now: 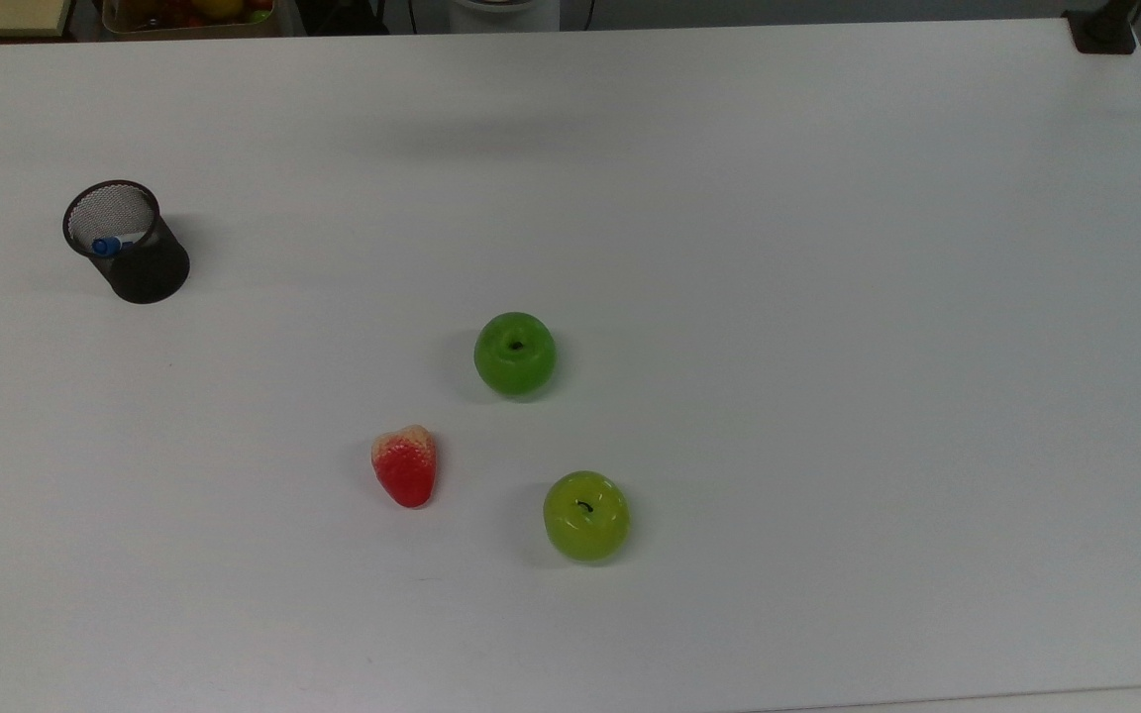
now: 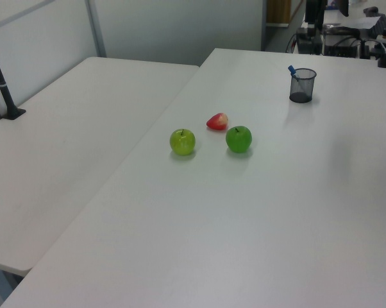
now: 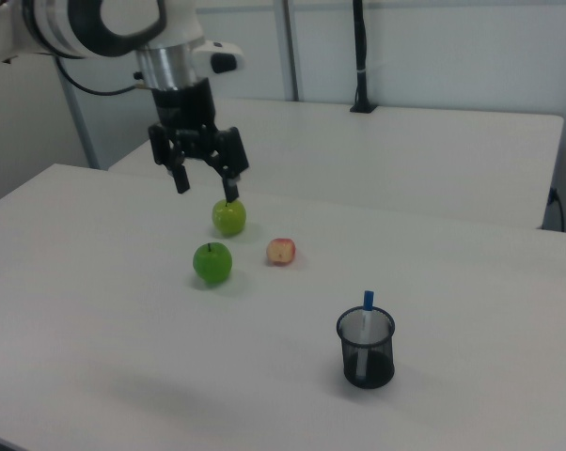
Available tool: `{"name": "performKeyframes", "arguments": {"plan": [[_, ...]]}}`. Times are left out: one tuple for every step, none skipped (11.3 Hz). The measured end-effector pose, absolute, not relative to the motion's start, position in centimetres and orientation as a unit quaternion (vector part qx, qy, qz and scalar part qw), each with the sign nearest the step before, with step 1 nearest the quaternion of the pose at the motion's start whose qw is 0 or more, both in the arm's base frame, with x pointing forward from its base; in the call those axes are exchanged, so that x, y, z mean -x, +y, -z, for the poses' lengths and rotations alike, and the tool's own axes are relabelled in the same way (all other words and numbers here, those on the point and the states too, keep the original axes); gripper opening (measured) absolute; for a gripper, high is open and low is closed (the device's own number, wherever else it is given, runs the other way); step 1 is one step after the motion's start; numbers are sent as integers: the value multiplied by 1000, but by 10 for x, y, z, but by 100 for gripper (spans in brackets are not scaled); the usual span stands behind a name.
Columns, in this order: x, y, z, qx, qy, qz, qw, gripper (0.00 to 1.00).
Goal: Take marker pen
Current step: 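Move the open gripper toward the black mesh pen cup, then lower the gripper onto the blue cap of the marker in the cup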
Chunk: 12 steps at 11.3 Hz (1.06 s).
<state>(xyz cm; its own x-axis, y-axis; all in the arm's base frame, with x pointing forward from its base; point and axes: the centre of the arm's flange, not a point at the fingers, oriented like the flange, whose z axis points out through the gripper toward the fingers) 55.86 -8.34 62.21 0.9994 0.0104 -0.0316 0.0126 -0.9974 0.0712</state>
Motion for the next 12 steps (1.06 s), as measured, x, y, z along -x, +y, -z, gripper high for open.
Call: {"name": "performKeyframes", "arguments": {"plan": [[-561, -103, -617, -999, 3, 12, 37, 100], [-566, -118, -613, -999, -2, -1, 40, 100], [-572, -132, -609, -999, -11, -15, 44, 100], [-576, -144, -603, -999, -20, -21, 46, 100], [-582, -157, -594, -998, -28, -27, 49, 100], [-590, -171, -581, -997, -37, -36, 52, 100], [-598, -186, -566, -997, -45, -42, 56, 100], [-605, -198, -551, -996, -46, -44, 58, 100], [-611, -210, -536, -996, -45, -46, 61, 100], [-616, -218, -526, -996, -44, -50, 63, 100], [-619, -226, -517, -995, -47, -54, 66, 100], [-622, -233, -507, -995, -49, -55, 67, 100]]}}
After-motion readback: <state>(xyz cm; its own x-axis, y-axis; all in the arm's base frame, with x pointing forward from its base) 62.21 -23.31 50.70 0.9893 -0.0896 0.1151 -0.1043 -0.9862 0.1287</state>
